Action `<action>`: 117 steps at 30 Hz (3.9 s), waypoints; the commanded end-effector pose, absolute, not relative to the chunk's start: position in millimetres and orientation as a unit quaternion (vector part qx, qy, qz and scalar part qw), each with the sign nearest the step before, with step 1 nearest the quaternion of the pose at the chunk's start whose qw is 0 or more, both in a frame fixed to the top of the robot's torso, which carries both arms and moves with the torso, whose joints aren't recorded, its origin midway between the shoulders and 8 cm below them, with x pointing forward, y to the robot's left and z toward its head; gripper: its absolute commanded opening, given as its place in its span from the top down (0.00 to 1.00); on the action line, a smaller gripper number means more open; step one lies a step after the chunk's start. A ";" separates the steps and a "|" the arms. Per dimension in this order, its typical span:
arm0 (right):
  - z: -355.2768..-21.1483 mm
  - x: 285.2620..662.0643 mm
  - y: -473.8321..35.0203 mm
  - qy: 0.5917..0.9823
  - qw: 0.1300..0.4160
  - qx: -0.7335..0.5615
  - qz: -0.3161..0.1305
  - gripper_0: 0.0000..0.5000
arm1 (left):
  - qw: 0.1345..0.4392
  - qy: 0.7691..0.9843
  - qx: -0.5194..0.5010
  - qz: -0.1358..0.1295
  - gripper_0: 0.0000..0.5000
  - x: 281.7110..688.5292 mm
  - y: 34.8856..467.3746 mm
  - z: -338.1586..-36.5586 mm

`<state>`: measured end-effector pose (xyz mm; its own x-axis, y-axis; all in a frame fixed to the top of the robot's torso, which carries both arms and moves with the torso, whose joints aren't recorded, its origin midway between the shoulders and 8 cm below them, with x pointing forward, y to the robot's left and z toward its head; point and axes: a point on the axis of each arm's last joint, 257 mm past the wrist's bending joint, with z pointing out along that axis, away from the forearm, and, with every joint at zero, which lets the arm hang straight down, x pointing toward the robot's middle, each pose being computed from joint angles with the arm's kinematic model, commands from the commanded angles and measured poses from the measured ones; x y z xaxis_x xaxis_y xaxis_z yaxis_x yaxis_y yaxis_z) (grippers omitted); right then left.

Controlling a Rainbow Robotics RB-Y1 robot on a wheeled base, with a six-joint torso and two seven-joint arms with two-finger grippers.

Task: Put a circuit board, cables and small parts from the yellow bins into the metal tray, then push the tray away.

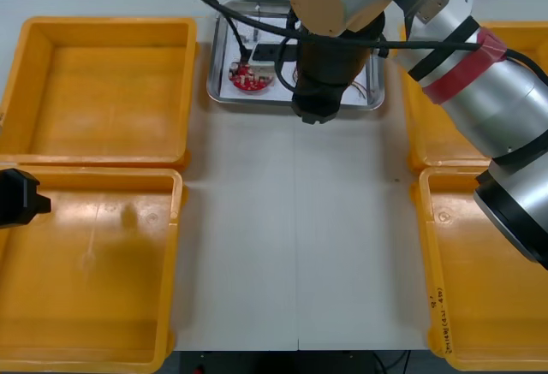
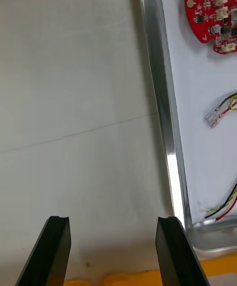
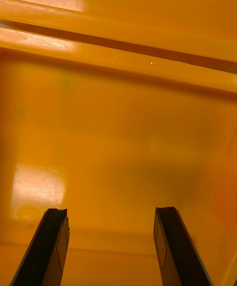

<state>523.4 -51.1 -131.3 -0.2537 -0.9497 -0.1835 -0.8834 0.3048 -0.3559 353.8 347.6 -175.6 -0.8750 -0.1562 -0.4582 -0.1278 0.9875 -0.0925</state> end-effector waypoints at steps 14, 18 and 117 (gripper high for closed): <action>-93.2 467.2 -126.6 0.876 0.287 -0.378 -0.083 0.00 | 0.249 0.968 -0.011 0.009 0.00 348.6 362.3 -164.2; -96.5 455.5 -152.3 0.902 0.297 -0.305 -0.066 0.00 | 0.249 0.968 -0.011 0.009 0.00 348.6 362.3 -164.2; -144.1 367.5 -430.4 0.980 0.158 0.122 0.012 0.00 | 0.249 0.968 -0.011 0.009 0.00 348.6 362.3 -164.2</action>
<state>368.7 -415.2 -165.7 -0.9353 0.2333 -0.2659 0.2152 0.9719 0.0957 353.4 347.8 -175.8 -0.8754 -0.1557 -0.4577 -0.1277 0.9876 -0.0917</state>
